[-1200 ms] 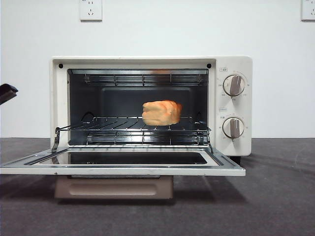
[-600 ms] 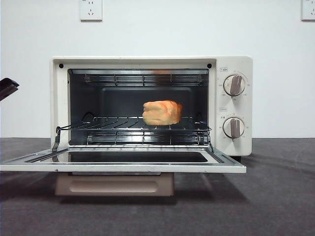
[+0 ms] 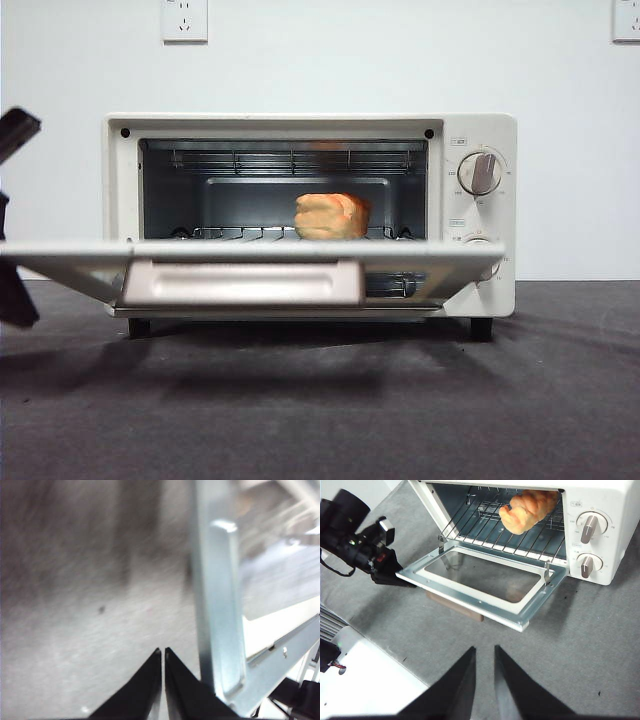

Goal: The left arm flap open the oven, the right arm pick bread and place it into oven, the left arm flap close the oven

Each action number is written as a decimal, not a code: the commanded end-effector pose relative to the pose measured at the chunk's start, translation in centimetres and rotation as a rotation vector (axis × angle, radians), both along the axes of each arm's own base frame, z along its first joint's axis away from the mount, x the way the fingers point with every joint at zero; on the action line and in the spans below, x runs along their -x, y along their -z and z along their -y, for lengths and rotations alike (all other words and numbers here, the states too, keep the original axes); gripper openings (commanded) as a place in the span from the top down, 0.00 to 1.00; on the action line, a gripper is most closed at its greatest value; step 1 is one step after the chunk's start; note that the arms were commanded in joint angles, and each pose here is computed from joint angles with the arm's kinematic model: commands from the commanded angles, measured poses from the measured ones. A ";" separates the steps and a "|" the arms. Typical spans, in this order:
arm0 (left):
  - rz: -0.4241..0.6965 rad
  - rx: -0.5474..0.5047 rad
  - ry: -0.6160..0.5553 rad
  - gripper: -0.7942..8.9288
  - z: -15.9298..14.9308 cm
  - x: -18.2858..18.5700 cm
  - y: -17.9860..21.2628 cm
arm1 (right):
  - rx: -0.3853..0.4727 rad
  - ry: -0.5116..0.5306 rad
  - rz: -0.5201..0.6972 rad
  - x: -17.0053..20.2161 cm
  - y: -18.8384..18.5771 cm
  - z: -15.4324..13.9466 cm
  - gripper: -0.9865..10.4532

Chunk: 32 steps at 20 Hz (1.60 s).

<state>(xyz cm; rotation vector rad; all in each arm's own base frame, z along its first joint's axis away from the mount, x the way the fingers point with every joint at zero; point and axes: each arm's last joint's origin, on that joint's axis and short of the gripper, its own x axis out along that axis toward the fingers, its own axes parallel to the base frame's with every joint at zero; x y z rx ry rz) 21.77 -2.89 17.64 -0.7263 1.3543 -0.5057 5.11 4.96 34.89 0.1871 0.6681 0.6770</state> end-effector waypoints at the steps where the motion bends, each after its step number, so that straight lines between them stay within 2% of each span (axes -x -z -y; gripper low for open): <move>1: 0.088 0.053 0.015 0.90 0.4 -0.7 -2.0 | -0.024 -0.006 0.010 0.1 -0.5 0.0 0.87; 14: 0.397 0.121 -0.070 0.90 0.5 -3.5 -7.5 | -0.031 -0.001 0.004 0.1 -0.5 0.0 0.87; 23: 0.562 0.167 -0.101 0.90 0.5 -4.7 -9.1 | -0.031 -0.002 0.005 0.1 -0.6 0.0 0.87; 25: 0.565 0.176 -0.108 0.90 0.6 -4.8 -9.2 | -0.030 -0.002 0.005 0.1 -0.5 0.0 0.87; 28: 0.569 0.208 -0.076 0.90 0.6 -4.4 -9.5 | -0.030 -0.001 0.006 0.1 -0.5 0.0 0.87; 32: 0.634 0.224 -0.014 0.90 1.1 -2.8 -11.1 | -0.028 0.003 0.008 0.1 -0.6 0.0 0.87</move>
